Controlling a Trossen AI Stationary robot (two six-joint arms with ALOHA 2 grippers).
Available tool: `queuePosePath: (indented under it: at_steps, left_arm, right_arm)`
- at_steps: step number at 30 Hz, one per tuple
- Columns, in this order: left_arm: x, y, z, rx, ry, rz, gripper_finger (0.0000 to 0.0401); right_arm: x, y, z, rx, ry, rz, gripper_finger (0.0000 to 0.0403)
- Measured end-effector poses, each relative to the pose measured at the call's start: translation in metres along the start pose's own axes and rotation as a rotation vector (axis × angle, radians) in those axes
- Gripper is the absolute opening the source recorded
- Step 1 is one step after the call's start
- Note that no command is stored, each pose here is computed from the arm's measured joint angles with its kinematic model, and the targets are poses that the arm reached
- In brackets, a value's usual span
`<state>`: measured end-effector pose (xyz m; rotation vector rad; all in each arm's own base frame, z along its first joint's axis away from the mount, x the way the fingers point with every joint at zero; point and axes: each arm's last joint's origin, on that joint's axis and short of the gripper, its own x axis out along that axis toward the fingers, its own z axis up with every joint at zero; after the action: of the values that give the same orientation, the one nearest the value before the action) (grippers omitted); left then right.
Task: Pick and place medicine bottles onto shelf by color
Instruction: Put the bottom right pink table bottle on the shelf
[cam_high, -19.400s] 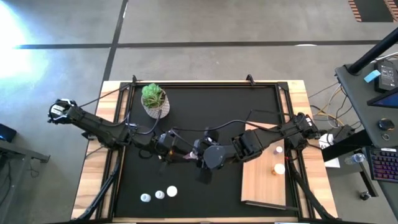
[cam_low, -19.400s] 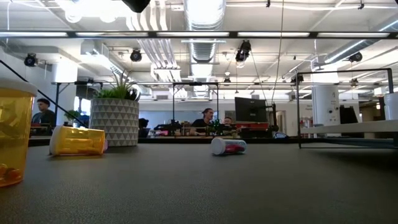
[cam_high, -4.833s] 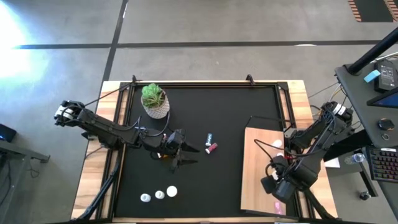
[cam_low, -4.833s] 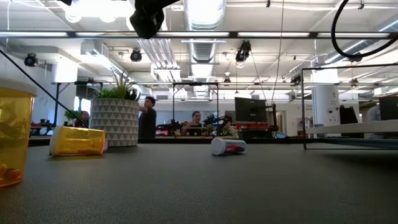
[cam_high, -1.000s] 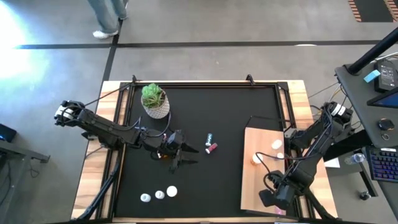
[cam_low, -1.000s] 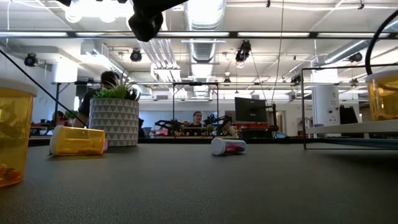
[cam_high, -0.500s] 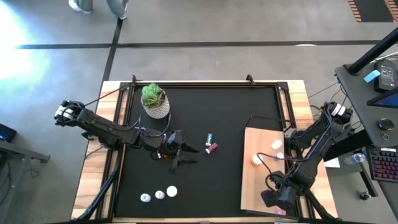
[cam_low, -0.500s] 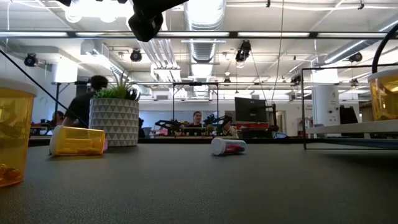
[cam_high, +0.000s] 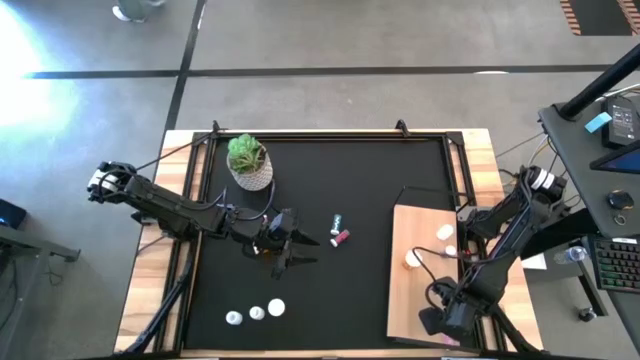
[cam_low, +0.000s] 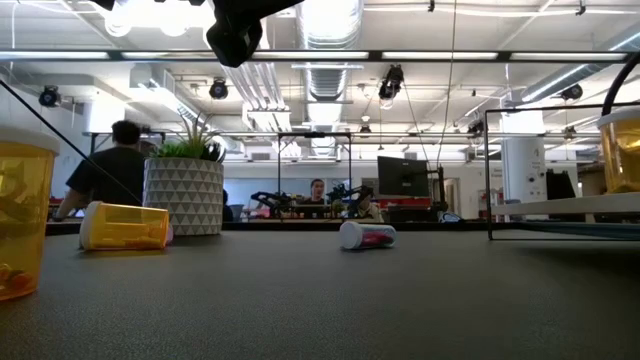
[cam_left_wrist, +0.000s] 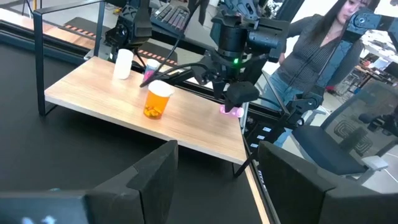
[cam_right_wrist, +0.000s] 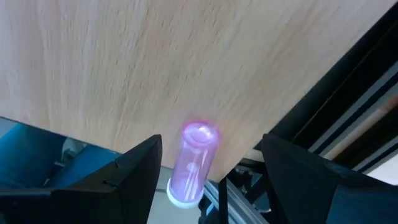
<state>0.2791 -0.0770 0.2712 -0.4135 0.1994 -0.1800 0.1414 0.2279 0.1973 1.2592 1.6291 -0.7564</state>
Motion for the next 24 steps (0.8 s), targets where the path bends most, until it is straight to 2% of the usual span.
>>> queuePosePath:
  at_steps: [13, 24]
  left_arm:
    - [0.000, 0.000, 0.000, 0.000, 0.000, 0.000, 0.0207]
    - [0.000, 0.000, 0.000, 0.001, 0.000, 0.000, 0.0207]
  right_arm:
    - [0.013, 0.005, 0.000, 0.003, 0.010, -0.024, 0.0259]
    - [0.013, 0.005, 0.000, 0.006, 0.010, -0.024, 0.0190]
